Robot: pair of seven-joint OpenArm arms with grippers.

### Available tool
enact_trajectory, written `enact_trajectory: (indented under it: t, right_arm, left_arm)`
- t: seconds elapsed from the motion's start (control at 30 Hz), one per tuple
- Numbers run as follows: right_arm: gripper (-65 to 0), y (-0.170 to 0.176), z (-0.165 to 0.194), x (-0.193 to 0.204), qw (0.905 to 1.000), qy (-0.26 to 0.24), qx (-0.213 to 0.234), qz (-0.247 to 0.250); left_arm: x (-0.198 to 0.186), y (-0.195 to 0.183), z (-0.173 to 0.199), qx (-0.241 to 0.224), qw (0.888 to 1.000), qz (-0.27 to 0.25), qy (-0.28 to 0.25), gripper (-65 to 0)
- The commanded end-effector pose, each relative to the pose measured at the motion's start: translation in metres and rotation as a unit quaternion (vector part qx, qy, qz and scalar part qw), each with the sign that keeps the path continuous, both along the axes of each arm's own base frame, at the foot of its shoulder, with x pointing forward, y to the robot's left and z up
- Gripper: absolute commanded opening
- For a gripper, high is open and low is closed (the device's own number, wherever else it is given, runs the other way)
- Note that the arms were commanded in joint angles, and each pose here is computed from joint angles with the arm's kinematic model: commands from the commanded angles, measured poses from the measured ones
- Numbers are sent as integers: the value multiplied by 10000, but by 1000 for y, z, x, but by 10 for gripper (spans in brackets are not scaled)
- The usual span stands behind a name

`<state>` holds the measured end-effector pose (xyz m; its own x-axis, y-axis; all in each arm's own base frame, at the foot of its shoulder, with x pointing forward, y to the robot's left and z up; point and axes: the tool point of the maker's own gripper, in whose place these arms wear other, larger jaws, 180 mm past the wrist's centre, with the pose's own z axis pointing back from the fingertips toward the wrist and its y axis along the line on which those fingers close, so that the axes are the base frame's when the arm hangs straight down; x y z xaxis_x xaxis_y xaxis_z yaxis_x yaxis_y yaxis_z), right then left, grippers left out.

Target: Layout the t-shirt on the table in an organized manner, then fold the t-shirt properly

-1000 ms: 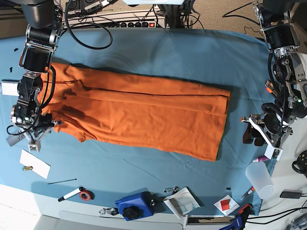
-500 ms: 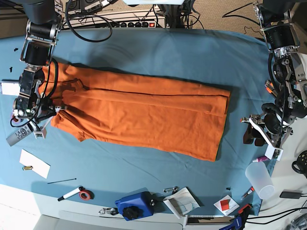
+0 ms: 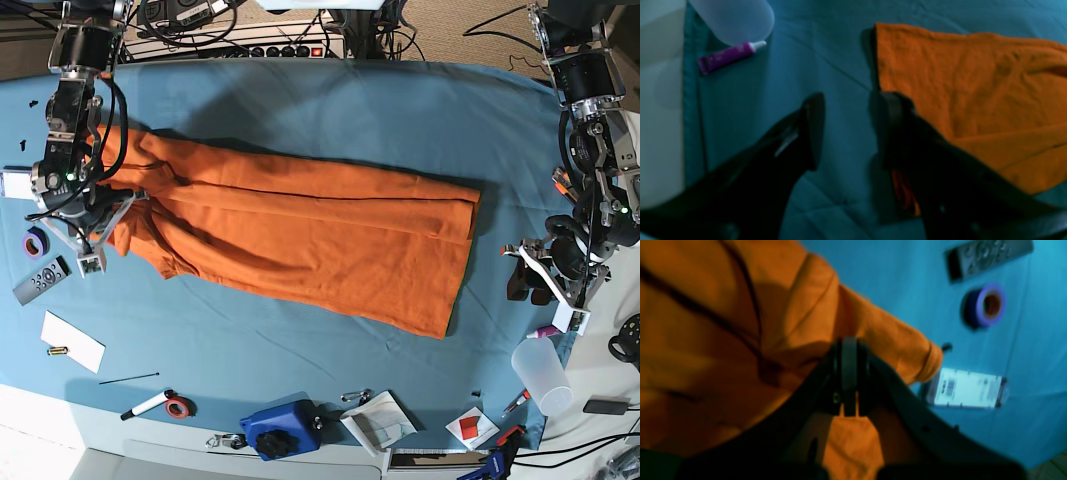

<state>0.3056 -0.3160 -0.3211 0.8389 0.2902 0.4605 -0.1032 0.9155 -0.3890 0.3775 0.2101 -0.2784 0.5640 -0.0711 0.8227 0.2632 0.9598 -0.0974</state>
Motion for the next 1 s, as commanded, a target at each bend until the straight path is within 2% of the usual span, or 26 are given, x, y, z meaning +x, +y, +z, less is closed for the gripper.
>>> enact_trajectory:
  t: [0.0, 0.2, 0.33, 0.37, 0.5, 0.6, 0.7, 0.77, 0.83, 0.97]
  right_arm:
    - [-650, -5, 16, 9, 9996, -250, -121, 23]
    - [-650, -5, 4, -3, 9998, 65, -167, 108]
    - [-466, 1, -18, -26, 9990, 406, -6, 192]
    - [-449, 5, -23, -31, 9985, 482, 106, 223]
    - [-448, 25, -37, -48, 9933, 872, 701, 290]
    - [-448, 34, -26, -36, 9943, 525, 806, 465]
    - [-448, 38, 1, -8, 9940, -396, 789, 649]
    - [-449, 24, 22, 14, 9926, -999, 580, 388]
    - [-449, 6, 39, 32, 9906, -1314, 392, 18]
    - [-449, -15, 44, 66, 9866, -1420, 670, -437]
  left_arm:
    - [8, 3, 20, 25, 9995, -12, -327, -385]
    - [8, 3, 20, 26, 9995, -14, -328, -385]
    - [8, 3, 20, 27, 9995, -13, -327, -385]
    - [8, 3, 20, 27, 9995, -13, -327, -385]
    - [8, 3, 20, 25, 9995, -13, -329, -385]
    - [8, 3, 20, 27, 9995, -13, -327, -385]
    - [8, 3, 20, 27, 9995, -13, -327, -385]
    - [8, 3, 20, 25, 9995, -12, -327, -385]
    - [8, 3, 20, 23, 9995, -12, -329, -385]
    - [8, 3, 20, 22, 9994, -12, -331, -385]
